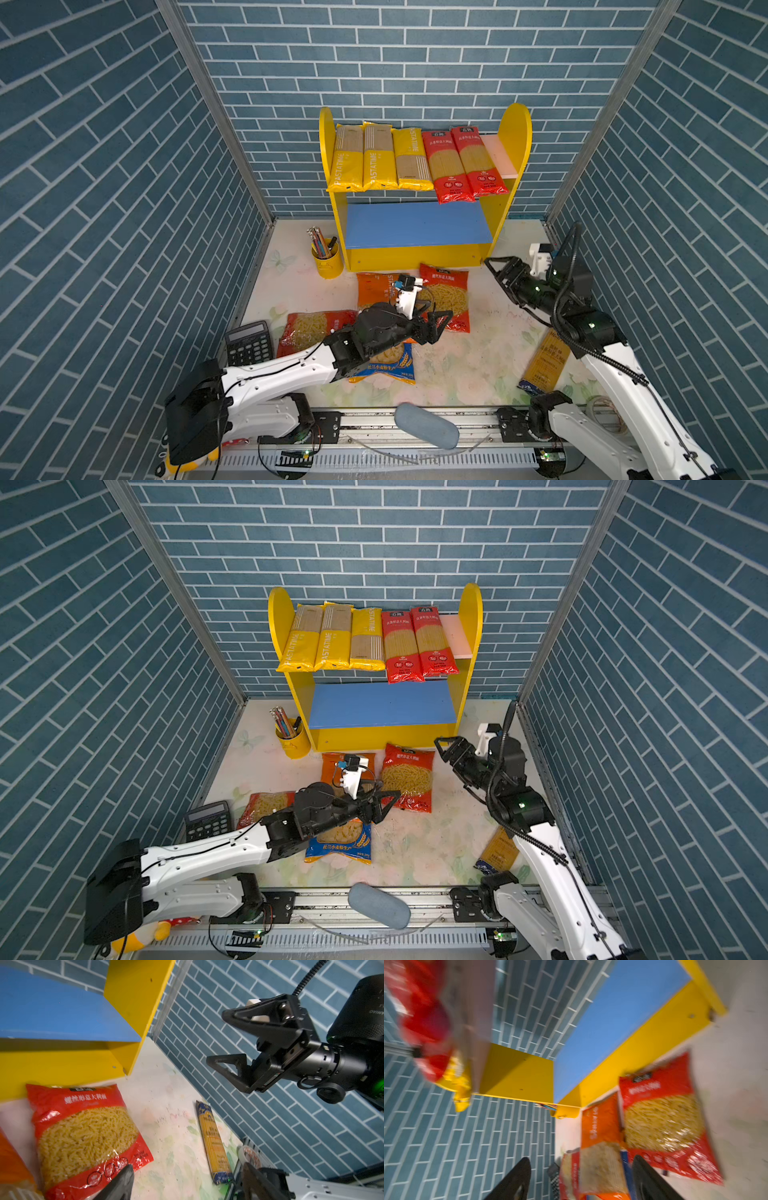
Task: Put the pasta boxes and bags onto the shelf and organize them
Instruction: 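Lower the right gripper to the blue-and-gold spaghetti pack on the table, then grasp the blue-and-gold spaghetti pack with the right gripper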
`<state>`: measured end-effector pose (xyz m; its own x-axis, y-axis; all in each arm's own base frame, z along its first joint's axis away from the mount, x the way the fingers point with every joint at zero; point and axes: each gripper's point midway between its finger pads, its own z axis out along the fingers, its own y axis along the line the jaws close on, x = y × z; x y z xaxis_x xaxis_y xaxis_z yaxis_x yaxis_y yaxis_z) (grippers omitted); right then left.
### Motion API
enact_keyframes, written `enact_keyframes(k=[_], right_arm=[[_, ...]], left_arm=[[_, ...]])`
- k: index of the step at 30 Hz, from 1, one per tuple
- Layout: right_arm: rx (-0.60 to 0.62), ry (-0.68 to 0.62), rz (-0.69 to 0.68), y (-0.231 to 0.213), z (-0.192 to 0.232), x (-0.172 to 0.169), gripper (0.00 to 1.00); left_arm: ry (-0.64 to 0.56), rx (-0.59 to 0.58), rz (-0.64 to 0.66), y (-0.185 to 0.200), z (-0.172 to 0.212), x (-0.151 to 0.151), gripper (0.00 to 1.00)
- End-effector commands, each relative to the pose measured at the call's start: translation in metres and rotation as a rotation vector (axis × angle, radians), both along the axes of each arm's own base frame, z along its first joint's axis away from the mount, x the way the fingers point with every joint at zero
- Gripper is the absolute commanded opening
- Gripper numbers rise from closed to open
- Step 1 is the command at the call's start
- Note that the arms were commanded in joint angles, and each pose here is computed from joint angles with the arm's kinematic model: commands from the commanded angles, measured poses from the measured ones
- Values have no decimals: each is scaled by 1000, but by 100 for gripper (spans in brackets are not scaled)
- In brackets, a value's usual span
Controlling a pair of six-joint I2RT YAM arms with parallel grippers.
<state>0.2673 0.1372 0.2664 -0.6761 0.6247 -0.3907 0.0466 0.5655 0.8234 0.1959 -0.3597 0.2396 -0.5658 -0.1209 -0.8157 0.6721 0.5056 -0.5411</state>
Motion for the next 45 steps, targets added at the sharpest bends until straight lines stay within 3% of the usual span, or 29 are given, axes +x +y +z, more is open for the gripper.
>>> enact_keyframes(k=[1,7,12,15,21,30,45], right_arm=[[-210,173,-106,-37,-80,-23,82],[-427,413,-315,-97,-153,-40,88],[-564,468,-586,-158,-159,-56,96],[-510,487,-692,-178,-167,-61,97],[-357,566,-763,-188,-198,-62,95],[-170,574,-597,-149,-233,-39,77],[-417,468,-130,-30,-210,8,72]], left_arm=[[-1,124,-50,-19,-28,-10,82],[27,151,-122,-46,-42,-20,81],[52,136,-120,-45,-48,-23,81],[60,126,-115,-41,-50,-25,82],[61,140,-126,-40,-52,-27,82],[60,134,-105,-33,-52,-26,82],[22,181,-36,-18,-50,-13,83]])
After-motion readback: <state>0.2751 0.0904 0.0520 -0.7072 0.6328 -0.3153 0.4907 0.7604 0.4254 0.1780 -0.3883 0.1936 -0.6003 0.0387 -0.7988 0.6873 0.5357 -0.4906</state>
